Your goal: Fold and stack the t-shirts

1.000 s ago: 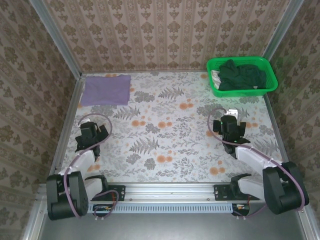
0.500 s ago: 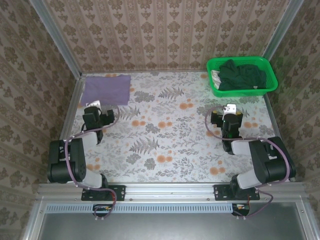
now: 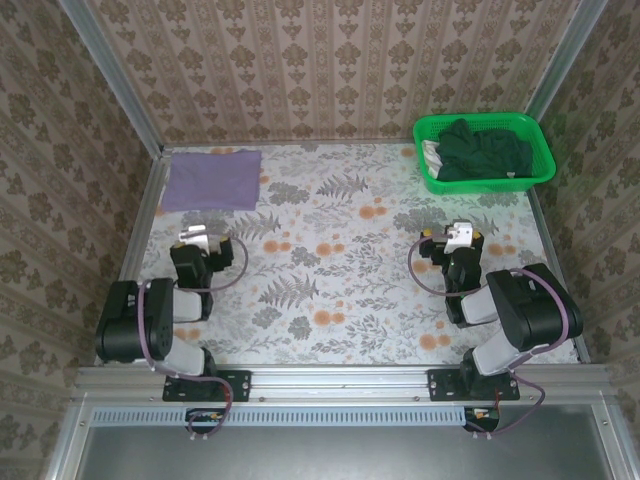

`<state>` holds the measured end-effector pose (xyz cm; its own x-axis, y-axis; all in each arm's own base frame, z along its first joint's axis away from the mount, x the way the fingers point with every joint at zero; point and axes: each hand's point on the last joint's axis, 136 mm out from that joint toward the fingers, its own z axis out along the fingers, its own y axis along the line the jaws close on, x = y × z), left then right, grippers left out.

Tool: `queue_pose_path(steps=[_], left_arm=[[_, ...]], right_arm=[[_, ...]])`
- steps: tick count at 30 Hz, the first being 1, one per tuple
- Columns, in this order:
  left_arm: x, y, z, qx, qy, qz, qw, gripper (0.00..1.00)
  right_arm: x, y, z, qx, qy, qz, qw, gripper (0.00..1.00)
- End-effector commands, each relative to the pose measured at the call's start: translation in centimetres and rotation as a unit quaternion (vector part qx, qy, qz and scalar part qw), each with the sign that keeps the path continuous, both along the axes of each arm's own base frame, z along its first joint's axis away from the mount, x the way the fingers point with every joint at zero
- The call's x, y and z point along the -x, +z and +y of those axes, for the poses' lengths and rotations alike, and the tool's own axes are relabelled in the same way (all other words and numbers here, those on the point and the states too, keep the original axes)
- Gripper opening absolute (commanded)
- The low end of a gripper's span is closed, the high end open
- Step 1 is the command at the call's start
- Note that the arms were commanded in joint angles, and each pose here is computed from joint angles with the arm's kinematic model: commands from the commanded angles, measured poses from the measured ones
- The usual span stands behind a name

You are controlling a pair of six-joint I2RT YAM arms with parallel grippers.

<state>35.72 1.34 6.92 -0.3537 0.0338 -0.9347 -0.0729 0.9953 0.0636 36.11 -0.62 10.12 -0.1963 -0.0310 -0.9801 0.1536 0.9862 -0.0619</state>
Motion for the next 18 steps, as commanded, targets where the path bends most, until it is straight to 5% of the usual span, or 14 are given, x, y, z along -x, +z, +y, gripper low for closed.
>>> queue_pose_path(steps=[1, 9, 18], left_arm=[[-1.4, 3.7, -1.9, -0.03, -0.045, -0.08, 0.995, 1.0], [-4.1, 2.6, -0.1, -0.015, -0.005, -0.003, 1.0, 1.0], [-4.0, 2.6, -0.2, -0.02, -0.005, -0.002, 1.0, 1.0]], right_arm=[[-0.2, 1.3, 0.9, 0.005, 0.024, -0.028, 0.999, 1.0], [-0.7, 1.2, 0.5, 0.005, 0.007, -0.017, 1.0, 1.0], [-3.2, 0.0, -2.2, -0.037, -0.04, 0.054, 0.997, 0.99]])
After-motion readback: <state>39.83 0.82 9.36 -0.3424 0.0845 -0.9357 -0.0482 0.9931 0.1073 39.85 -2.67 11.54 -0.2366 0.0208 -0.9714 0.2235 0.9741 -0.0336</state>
